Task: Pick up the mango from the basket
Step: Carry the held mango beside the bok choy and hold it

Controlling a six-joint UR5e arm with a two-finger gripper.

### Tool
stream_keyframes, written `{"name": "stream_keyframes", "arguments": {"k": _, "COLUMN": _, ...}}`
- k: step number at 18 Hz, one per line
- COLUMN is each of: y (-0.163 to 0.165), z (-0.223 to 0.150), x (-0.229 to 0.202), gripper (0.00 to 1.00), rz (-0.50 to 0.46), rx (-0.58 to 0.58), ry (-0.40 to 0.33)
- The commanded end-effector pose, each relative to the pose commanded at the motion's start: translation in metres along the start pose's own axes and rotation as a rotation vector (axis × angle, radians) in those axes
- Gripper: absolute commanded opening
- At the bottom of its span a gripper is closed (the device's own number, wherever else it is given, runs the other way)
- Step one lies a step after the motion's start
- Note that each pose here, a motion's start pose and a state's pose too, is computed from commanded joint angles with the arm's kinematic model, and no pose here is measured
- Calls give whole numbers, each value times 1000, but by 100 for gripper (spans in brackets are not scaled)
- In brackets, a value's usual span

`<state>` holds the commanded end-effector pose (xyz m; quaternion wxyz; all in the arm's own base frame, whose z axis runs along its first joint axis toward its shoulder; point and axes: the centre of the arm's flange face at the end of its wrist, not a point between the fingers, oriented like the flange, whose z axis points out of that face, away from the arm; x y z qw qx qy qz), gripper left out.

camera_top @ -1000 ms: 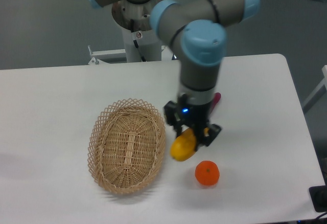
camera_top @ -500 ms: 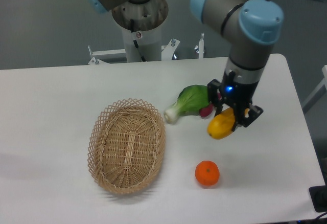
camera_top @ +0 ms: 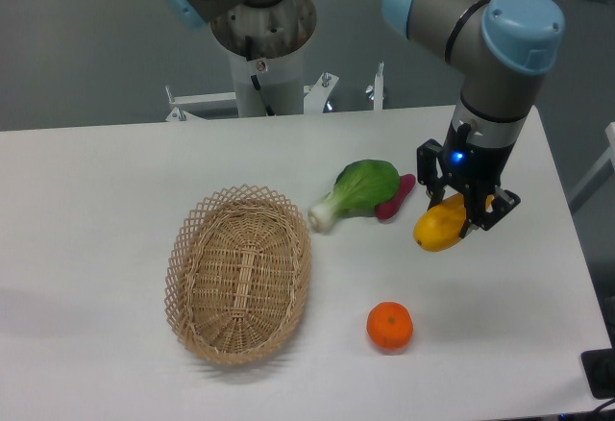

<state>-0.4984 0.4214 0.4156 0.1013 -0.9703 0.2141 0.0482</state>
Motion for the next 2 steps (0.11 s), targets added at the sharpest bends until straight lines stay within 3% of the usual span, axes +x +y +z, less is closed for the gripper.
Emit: {"name": "stream_keyframes", "arguments": {"k": 2, "y": 2, "z": -2, "x": 0, "gripper": 47, "rz": -3, "rx": 0, "ry": -2}}
